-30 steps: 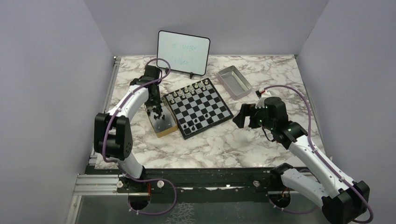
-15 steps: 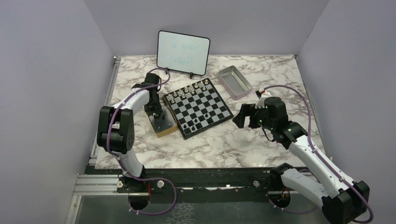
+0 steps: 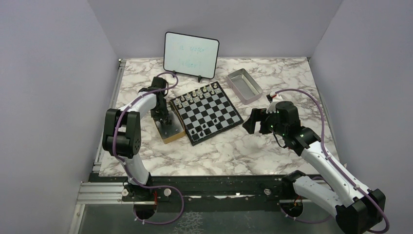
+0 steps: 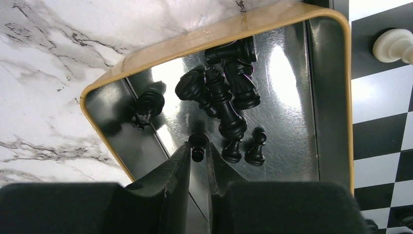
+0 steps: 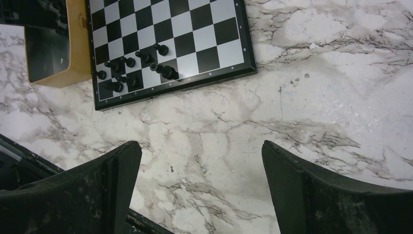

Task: Set up the chess pieces on the board
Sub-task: Pick up the chess piece from the storage box.

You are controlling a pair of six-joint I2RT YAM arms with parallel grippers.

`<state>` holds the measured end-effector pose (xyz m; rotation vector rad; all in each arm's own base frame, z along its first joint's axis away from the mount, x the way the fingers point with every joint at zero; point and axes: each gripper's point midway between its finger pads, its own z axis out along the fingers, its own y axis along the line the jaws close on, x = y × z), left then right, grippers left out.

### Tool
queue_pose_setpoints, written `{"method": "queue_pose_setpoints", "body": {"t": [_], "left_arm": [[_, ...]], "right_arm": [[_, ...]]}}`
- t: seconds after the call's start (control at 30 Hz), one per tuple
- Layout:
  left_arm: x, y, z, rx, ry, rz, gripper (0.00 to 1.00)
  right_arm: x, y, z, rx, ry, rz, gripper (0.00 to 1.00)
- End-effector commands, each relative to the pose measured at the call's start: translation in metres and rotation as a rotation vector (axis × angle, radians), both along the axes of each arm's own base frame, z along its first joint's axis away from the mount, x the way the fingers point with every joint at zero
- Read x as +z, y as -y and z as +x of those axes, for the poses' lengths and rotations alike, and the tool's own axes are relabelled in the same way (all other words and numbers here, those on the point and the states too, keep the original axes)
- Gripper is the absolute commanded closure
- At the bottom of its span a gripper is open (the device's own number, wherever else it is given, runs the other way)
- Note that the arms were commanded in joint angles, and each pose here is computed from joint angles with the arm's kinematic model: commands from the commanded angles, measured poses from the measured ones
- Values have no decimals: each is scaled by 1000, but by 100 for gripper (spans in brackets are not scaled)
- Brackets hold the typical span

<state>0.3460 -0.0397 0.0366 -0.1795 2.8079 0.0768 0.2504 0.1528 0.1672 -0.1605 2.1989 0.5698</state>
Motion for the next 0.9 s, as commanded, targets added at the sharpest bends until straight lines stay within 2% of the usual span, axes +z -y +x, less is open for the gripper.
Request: {"method": "queue_pose_setpoints", "body": {"t": [0.0,0.27,0.87], "left_arm": [[5,1,9,-14,26,-14,83],[8,3,9,-21,28,-28,94],[87,22,21,-44,168,-95,94]], "right_arm": [[5,-1,3,1,24,13,0],[8,1,3,-12,35,21,0],[4,-11,-3,39,14,75,0]]}}
